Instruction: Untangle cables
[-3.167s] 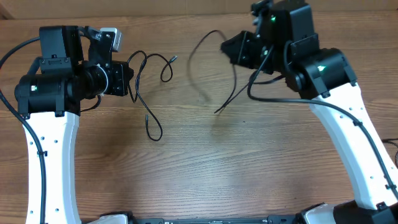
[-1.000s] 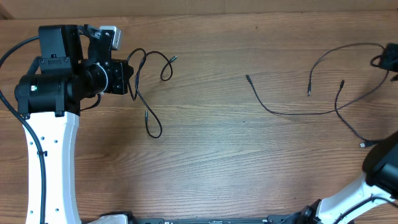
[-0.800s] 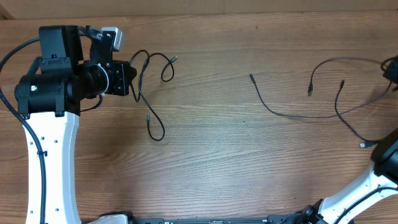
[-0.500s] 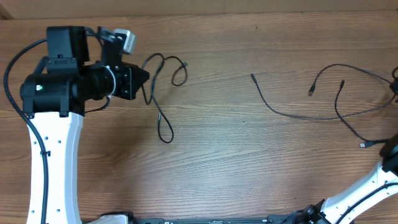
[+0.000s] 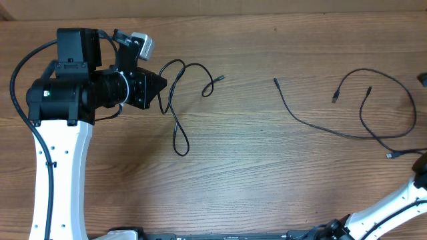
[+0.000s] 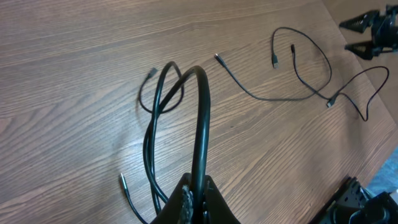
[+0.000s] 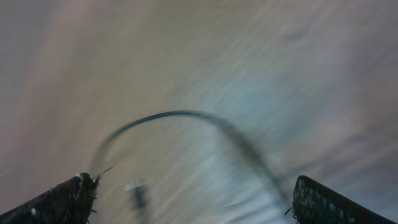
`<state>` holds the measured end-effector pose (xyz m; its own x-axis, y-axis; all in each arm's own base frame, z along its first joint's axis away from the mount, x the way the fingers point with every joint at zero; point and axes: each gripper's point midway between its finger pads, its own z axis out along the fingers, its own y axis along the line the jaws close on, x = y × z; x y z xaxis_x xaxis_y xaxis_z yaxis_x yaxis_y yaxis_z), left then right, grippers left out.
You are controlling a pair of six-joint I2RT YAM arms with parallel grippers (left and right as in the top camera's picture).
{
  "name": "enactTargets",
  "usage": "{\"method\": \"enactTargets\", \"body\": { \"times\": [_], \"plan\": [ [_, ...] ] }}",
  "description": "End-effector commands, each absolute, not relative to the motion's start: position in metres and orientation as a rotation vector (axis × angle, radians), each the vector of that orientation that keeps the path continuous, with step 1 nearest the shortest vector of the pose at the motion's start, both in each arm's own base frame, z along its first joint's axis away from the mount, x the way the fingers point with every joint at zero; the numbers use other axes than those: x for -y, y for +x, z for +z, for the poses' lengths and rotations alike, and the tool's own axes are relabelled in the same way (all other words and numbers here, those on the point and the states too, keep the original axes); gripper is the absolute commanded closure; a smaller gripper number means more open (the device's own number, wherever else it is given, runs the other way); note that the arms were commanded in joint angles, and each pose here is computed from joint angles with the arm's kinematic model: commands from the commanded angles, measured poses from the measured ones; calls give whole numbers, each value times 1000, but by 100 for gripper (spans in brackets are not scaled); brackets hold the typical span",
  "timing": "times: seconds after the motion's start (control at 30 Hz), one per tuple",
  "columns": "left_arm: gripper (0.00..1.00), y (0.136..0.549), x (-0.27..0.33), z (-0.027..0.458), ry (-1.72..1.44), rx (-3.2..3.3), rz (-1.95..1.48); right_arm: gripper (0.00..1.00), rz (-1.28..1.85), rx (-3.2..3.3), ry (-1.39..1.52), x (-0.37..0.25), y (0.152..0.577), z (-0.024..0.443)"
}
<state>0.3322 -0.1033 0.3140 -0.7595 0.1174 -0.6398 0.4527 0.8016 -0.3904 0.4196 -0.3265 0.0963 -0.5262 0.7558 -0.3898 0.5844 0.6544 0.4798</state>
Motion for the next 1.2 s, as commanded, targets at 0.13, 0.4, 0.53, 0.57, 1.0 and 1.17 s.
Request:
{"method": "enactTargets", "body": {
  "times": [0.13,0.4,0.53,0.57,1.0,1.17],
  "plan": [
    [96,332,108,320,603,-2290,-680,0,893,-2230,452,157,466,223],
    [96,328,116,326,633,-2257,-746,0,1209,-2544,13,-54,441,204],
    [96,327,116,325,632,-2260,-747,1,1282,-2596,-350,-153,412,203],
    [96,327,116,325,632,-2261,-748,1,1297,-2597,-436,-176,403,203],
    [96,317,128,325,496,-2338,-883,6,1556,-2403,-908,-306,338,229],
    [96,311,147,327,472,-2356,-954,6,1592,-2409,-804,-326,348,238]
  ]
}}
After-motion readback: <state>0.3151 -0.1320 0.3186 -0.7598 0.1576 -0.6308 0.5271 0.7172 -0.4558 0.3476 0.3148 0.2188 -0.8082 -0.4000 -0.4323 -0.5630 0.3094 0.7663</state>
